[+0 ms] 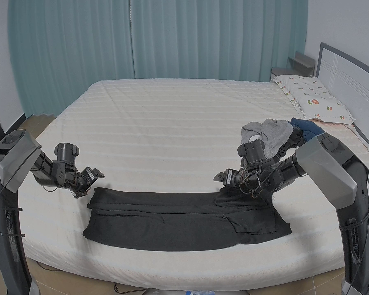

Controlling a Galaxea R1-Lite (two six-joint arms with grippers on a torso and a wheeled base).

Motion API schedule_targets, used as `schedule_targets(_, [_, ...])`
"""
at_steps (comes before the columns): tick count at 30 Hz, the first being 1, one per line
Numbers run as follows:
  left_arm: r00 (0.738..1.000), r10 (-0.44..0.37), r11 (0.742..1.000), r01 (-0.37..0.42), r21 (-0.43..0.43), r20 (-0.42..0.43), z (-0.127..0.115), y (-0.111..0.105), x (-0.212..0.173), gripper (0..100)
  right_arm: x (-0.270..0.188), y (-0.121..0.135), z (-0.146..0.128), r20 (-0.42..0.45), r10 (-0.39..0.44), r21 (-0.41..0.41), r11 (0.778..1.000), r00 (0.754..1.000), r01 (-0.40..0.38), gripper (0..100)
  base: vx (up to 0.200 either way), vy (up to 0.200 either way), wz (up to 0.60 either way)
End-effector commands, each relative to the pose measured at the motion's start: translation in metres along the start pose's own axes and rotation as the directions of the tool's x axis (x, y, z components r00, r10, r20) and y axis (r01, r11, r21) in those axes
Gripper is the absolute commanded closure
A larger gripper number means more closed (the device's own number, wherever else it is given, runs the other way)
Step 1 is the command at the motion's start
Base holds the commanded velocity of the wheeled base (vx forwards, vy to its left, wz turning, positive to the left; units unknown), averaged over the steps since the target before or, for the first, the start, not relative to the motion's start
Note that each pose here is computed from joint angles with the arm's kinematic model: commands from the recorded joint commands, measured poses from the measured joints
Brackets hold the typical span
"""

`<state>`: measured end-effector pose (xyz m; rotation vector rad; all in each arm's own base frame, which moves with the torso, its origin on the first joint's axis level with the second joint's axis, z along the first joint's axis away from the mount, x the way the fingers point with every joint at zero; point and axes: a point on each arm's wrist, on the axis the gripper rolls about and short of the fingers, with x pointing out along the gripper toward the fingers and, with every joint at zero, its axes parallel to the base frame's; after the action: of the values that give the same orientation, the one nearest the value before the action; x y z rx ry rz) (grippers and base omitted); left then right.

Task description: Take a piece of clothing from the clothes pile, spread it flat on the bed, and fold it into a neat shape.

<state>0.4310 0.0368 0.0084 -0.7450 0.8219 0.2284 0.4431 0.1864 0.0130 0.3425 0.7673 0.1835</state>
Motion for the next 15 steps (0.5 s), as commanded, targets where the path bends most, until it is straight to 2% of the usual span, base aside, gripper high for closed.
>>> schedule_targets(1, [1.000,0.002,1.000,-0.002,-0.001,-0.002,-0.0004,0.0007,0.0010,0,0.0129,-0.0047,-0.0115,-0.027,-0.016,-0.013,1.000,1.000,0.016,0,0.000,0.000,0.00])
schedule_targets(4, [1.000,0.002,1.000,-0.002,-0.001,-0.002,-0.0004,0.0007,0.0010,0,0.0138,-0.0017,-0.0138,-0.029,-0.013,-0.032,0.999,0.999,0.012,0,0.000,0.000,0.00])
schedule_targets(5, [1.000,0.002,1.000,-0.002,-0.001,-0.002,-0.0004,0.0007,0.0010,0,0.0138,-0.0016,-0.0137,-0.028,-0.012,-0.036,0.999,1.000,0.011,100,0.000,0.000,0.00])
schedule_targets(9, [1.000,0.002,1.000,-0.002,-0.001,-0.002,-0.0004,0.0007,0.0010,0,0.0152,-0.0015,-0.0152,-0.016,-0.033,-0.068,0.997,0.999,0.031,100,0.000,0.000,0.00])
schedule_targets(15, [1.000,0.001,1.000,-0.001,-0.001,0.000,0.0000,0.0004,0.0009,0,0.0168,0.0004,-0.0146,-0.003,-0.033,-0.070,0.997,0.999,0.033,100,0.000,0.000,0.00])
